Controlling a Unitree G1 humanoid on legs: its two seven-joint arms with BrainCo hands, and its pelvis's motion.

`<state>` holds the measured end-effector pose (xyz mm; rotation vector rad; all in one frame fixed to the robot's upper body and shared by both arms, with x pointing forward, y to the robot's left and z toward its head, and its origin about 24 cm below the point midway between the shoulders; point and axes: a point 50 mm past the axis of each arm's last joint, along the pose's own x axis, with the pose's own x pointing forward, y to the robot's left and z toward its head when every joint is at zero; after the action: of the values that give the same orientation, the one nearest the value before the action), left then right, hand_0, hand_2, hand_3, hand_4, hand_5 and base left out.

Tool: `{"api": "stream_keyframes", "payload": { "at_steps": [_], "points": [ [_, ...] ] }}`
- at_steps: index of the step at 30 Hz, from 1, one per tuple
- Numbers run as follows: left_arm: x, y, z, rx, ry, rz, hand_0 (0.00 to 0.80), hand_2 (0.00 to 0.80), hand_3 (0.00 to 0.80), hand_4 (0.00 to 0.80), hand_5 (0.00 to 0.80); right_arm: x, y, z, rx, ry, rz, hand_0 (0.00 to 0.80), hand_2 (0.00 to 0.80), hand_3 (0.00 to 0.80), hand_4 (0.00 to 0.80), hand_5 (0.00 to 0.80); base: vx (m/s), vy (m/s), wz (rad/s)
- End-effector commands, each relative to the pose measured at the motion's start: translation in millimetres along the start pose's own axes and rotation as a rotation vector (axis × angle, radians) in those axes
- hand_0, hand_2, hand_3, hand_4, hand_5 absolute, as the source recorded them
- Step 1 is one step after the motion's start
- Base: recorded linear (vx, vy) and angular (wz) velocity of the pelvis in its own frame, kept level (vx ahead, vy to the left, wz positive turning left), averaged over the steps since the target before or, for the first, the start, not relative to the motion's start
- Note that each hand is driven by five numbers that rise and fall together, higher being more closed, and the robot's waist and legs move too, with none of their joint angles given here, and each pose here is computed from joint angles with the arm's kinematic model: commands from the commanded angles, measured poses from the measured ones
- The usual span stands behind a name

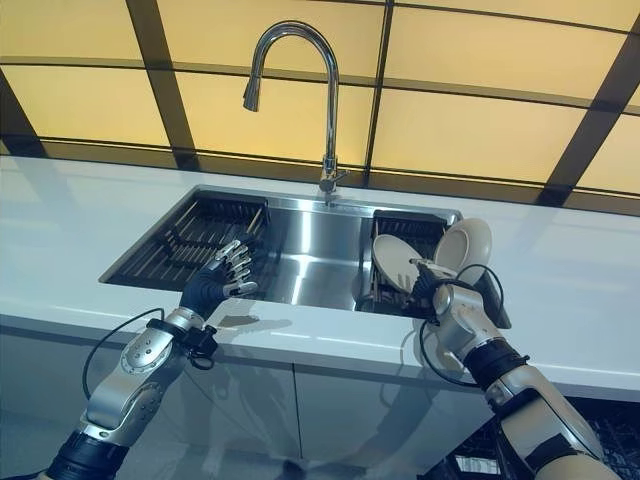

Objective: Take plates into dishwasher

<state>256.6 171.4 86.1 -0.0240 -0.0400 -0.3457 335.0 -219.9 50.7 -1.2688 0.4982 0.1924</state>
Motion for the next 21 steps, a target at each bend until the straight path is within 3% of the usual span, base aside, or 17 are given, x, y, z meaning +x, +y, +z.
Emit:
{"api": "stream_keyframes", "payload": {
  "at_steps": [1, 7, 15, 21],
  "points": [
    [9, -1, 10, 0.018, -0.055, -0.005, 0.0, 0.0, 0.0, 0.0, 0.0, 3, -36, 17, -0.036, -0.021, -0.096, 0.0, 0.0, 0.0, 0.0, 0.0, 0.0, 0.0, 0.0],
    [23, -9, 23, 0.03, -0.121, -0.024, 0.0, 0.0, 0.0, 0.0, 0.0, 5, -57, 26, -0.036, -0.003, -0.175, 0.0, 0.0, 0.0, 0.0, 0.0, -0.101, 0.01, 0.01],
    [62, -6, 95, 0.08, -0.365, -0.076, 0.0, 0.0, 0.0, 0.0, 0.0, -8, -163, 47, -0.045, 0.01, -0.461, 0.0, 0.0, 0.0, 0.0, 0.0, -0.301, -0.002, 0.13],
    [66, -11, 108, 0.113, -0.406, -0.08, 0.0, 0.0, 0.0, 0.0, 0.0, -10, -174, 53, -0.045, -0.017, -0.516, 0.0, 0.0, 0.0, 0.0, 0.0, -0.074, -0.036, 0.01]
  ]
}}
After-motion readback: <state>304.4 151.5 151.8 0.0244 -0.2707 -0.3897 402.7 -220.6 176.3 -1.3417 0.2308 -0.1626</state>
